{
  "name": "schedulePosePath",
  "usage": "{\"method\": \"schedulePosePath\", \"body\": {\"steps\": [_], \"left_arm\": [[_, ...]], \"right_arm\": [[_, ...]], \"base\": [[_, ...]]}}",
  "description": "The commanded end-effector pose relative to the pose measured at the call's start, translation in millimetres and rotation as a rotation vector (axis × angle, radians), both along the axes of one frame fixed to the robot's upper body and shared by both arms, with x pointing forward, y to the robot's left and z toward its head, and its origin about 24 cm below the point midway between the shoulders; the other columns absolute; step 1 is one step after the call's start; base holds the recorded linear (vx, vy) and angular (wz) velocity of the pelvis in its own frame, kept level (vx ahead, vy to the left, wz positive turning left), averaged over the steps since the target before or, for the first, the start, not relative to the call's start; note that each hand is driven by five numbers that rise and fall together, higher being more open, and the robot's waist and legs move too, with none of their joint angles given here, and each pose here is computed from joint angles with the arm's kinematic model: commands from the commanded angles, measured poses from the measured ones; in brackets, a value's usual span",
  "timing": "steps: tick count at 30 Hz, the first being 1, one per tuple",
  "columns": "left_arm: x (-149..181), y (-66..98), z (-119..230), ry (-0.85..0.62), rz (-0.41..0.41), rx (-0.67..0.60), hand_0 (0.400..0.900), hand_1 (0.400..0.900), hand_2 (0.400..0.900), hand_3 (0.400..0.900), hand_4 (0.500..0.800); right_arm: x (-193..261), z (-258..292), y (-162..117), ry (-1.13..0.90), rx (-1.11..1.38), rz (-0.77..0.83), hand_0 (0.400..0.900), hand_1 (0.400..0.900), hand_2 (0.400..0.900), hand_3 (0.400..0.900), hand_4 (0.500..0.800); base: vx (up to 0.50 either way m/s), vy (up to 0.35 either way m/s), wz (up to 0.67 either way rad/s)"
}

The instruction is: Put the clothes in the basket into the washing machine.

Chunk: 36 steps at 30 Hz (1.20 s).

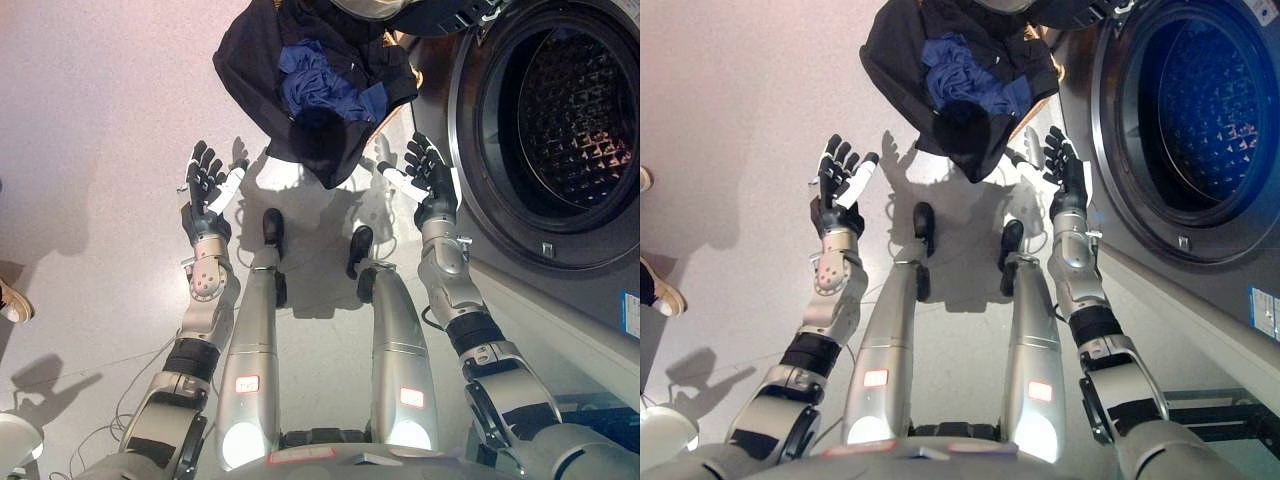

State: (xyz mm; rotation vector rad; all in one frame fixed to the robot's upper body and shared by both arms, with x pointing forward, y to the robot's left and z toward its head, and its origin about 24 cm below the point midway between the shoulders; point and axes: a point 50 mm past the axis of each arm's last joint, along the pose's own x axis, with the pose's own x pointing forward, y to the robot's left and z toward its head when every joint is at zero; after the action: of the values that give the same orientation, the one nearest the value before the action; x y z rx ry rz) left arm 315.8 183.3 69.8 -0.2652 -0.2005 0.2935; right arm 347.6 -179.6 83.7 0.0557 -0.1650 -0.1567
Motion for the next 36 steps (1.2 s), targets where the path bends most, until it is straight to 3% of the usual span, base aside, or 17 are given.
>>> {"method": "schedulePosePath", "body": {"steps": [1,19,27,36], "left_arm": [[-16.7,13.1,-0.5,-0.081,0.053,0.019,0.9,0.9,0.9,0.9,0.8],[-16.9,14.6,-1.8,-0.081,0.062,0.006,0.9,0.9,0.9,0.9,0.8],[-16.7,13.7,12.1,-0.145,0.048,0.015,0.9,0.9,0.9,0.9,0.8],[-16.9,-0.7,31.6,-0.228,-0.073,0.066,0.9,0.9,0.9,0.9,0.8]], "right_arm": [[-12.0,0.3,-5.1,-0.083,-0.039,0.002,0.9,0.9,0.9,0.9,0.8],[-9.3,1.1,-3.8,-0.075,-0.098,-0.002,0.9,0.9,0.9,0.9,0.8],[15.6,36.6,-7.8,-0.111,-0.595,-0.022,0.9,0.9,0.9,0.9,0.8],[53.3,81.4,-35.1,-0.03,-0.998,-0.189,0.9,0.9,0.9,0.9,0.8]], "base": [[0.0,0.0,0.0],[0.011,-0.003,0.02],[0.027,-0.036,0.16],[0.057,-0.048,0.22]]}}
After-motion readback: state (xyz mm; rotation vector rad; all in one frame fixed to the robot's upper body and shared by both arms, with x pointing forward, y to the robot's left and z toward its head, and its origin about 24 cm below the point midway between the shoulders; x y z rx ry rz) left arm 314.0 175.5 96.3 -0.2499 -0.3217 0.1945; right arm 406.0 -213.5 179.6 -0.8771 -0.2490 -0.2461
